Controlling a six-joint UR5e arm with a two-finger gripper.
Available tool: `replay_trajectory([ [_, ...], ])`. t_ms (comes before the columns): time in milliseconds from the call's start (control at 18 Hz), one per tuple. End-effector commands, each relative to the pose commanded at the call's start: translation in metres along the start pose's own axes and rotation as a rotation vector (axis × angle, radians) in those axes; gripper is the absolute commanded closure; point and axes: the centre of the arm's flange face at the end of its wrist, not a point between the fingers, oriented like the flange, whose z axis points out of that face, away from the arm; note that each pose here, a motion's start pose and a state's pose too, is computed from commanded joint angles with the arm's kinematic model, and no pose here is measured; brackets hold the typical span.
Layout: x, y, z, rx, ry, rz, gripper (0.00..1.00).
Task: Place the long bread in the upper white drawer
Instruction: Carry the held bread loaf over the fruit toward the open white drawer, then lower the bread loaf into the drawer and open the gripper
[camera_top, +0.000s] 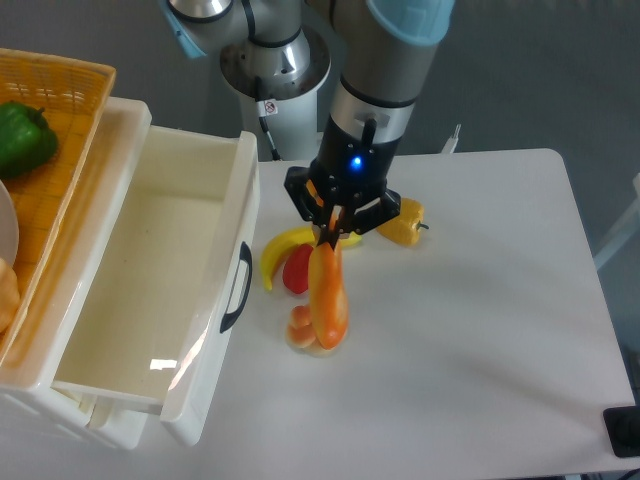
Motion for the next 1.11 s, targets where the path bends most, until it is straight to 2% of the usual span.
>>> replay_trajectory([
  [167, 0.014, 0.001, -0.017, 0.041, 0.016, -0.041, 1.0],
  [444, 0.029, 0.003, -0.029, 0.069, 0.05, -0.044, 1.0],
  [556, 0.04, 0.002, -0.026, 0.068, 0.085, -0.036, 1.0],
  [1111, 0.083, -0.005, -0.009, 0.054, 0.152, 0.009, 1.0],
])
